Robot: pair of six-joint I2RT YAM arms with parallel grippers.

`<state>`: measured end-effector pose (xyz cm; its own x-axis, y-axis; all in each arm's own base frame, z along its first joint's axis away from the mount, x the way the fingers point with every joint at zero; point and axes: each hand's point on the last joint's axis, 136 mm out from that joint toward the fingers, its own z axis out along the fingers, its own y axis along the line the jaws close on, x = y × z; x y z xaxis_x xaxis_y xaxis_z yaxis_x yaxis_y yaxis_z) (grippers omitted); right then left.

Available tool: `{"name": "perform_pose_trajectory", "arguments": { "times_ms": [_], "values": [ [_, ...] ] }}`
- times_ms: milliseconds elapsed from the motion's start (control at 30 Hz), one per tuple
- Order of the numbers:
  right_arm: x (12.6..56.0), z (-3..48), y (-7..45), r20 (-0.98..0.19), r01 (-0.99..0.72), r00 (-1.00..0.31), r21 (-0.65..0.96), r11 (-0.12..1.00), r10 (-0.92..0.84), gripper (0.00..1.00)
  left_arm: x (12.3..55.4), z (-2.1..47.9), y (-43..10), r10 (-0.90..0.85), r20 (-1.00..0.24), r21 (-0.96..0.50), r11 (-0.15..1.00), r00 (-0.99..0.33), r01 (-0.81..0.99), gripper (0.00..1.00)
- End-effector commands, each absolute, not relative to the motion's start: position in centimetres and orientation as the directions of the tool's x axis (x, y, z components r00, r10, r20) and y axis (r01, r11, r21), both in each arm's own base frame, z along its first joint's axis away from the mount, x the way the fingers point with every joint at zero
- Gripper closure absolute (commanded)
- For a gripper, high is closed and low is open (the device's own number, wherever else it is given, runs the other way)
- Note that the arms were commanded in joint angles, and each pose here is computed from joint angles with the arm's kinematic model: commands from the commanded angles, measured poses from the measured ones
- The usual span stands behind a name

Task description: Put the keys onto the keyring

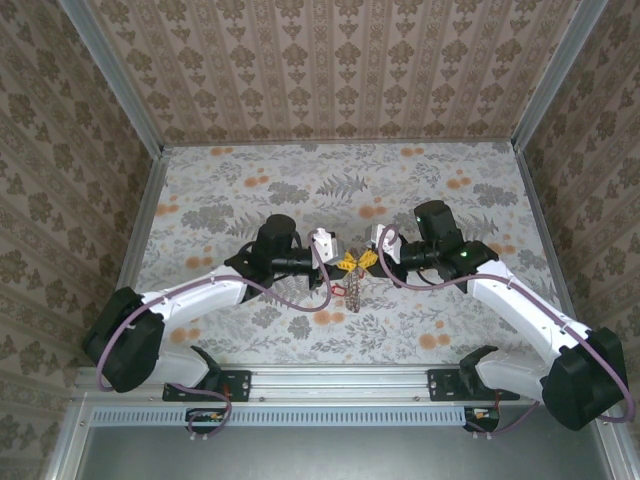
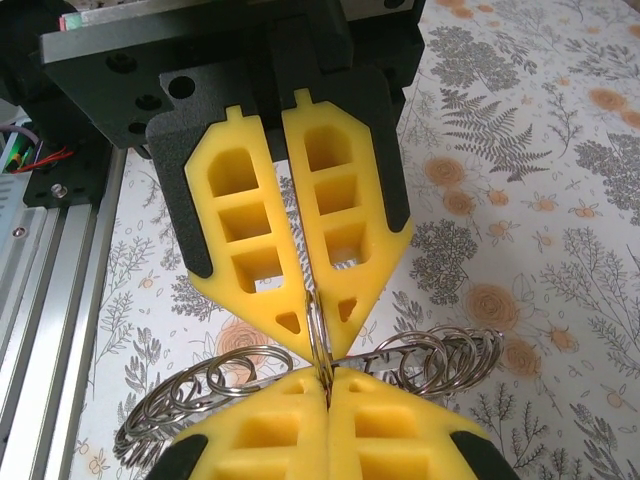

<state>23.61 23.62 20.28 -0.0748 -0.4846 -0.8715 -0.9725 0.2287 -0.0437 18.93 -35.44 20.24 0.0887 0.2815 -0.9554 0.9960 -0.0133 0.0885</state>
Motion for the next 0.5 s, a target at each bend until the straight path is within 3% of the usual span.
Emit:
{"name": "perform_pose_trajectory", "arguments": {
  "times_ms": [0, 267, 333, 367, 467],
  "values": [
    [23.3, 21.7, 23.9, -0.879, -0.976, -0.050, -0.057, 0.209, -0.474, 1.00, 18.8, 21.7, -35.6, 0.289, -0.947, 0.139, -0.030, 0.142, 0.990, 0.89],
    [23.5, 20.8, 24.1, -0.828, -0.975, -0.060, -0.070, 0.210, -0.558, 1.00, 18.9, 21.0, -36.3, 0.342, -0.926, 0.152, -0.042, 0.157, 0.987, 0.87],
    [23.4, 20.8, 24.2, -0.822, -0.976, -0.060, -0.072, 0.207, -0.567, 1.00, 19.0, 20.8, -36.4, 0.349, -0.923, 0.155, -0.045, 0.160, 0.987, 0.91],
    [23.5, 20.8, 24.2, -0.820, -0.975, -0.058, -0.075, 0.208, -0.569, 0.99, 19.0, 20.8, -36.5, 0.351, -0.923, 0.152, -0.044, 0.158, 0.987, 0.99],
    [23.7, 21.1, 24.2, -0.825, -0.971, -0.047, -0.094, 0.218, -0.563, 0.95, 19.1, 20.7, -36.4, 0.352, -0.923, 0.150, -0.038, 0.154, 0.988, 1.00]
  ]
}}
